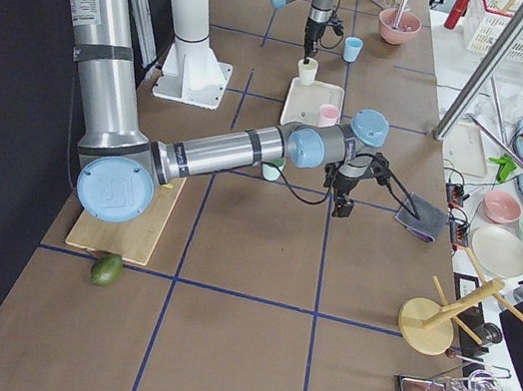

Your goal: Place all cups on tray

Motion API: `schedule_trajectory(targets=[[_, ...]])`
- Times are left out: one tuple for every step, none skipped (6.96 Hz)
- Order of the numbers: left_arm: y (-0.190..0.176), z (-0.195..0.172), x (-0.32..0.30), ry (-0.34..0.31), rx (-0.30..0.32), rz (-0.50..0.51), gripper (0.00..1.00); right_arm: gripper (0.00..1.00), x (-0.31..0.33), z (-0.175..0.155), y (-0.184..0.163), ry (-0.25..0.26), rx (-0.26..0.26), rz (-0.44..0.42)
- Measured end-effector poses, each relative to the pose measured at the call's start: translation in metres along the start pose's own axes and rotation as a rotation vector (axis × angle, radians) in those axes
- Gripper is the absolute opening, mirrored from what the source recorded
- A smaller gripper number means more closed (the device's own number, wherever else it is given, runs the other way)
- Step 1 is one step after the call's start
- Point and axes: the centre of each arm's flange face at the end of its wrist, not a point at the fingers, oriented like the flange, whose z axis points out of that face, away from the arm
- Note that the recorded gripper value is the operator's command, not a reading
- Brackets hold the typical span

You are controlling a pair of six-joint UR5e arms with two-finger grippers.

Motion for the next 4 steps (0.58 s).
schedule_trajectory(targets=[[0.0064,0.0077,0.0065,-0.004,0.000,0.003,0.25,0.99,0.0002,0.0001,0.0002,0.000,0.000,0.001],[0.0097,0.0124,0.0087,-0.008,-0.003,0.003,0.99,0.99,0.0002,0.0002,0.0003,0.000,-0.001,0.001],[0.0115,0.0133,0.0096,-0.008,-0.004,0.002,1.00,0.99,-0.0002,0.0003,0.0000,0.000,-0.001,0.002],[0.0110,0.0089,0.0093,-0.004,-0.001,0.001,1.00,0.99,-0.0007,0.0002,-0.0002,0.000,0.000,0.007]])
